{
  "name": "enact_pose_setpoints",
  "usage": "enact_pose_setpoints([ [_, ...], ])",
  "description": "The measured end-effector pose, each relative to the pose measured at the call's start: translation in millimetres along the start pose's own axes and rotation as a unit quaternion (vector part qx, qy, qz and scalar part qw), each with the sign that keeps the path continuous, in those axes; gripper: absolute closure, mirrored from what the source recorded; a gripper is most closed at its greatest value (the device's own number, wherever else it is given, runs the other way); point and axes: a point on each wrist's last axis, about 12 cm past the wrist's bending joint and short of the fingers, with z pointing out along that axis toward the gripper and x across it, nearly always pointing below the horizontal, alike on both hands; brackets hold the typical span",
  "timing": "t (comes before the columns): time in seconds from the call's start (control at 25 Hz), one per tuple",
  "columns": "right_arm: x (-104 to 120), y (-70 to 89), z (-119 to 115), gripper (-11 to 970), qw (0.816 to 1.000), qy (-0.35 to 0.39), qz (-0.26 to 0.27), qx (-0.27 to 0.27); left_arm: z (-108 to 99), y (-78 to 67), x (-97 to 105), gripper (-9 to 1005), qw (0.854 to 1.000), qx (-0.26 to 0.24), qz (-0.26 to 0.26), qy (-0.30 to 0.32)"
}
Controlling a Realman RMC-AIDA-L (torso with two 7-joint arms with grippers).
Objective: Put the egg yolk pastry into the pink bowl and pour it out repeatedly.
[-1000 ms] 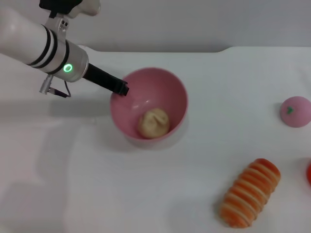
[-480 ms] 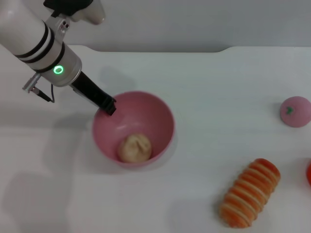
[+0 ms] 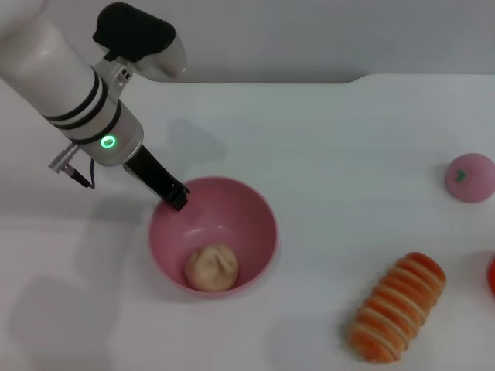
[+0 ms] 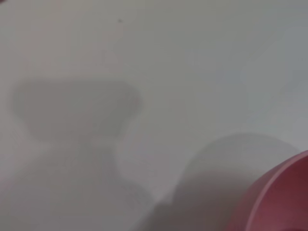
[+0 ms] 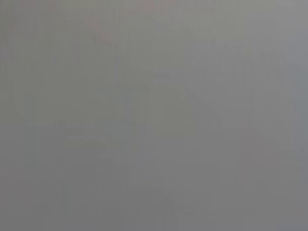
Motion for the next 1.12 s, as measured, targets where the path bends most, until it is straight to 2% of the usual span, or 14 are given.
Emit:
enact_pose_setpoints([
  [0.52, 2, 0.5, 11, 468, 1.000, 0.005, 0.002, -0.008, 6, 1.6, 2, 818, 1.000, -0.003, -0.009, -0.006],
  [0.72, 4, -0.8, 12, 468, 1.000, 0.011, 0.004, -0.004, 0, -1.8, -6, 816, 1.000, -0.001, -0.010, -0.020],
  [0.96, 5, -0.9, 10, 468, 1.000, 0.016, 0.005, 0.001, -34, -18.5, -35, 813, 0.995, 0.028, 0.020, -0.097],
  [1.0, 5, -0.8, 9, 468, 1.000, 0.017, 0.005, 0.001, -43, -22.0, -42, 775, 0.992, 0.033, 0.028, -0.122],
  [1.08, 7, 0.1, 6, 468, 1.000, 0.020, 0.009, 0.004, -60, -26.1, -53, 698, 0.982, 0.045, 0.047, -0.177],
  [1.12, 8, 0.7, 5, 468, 1.000, 0.022, 0.011, 0.005, -74, -27.6, -62, 659, 0.968, 0.057, 0.066, -0.235],
])
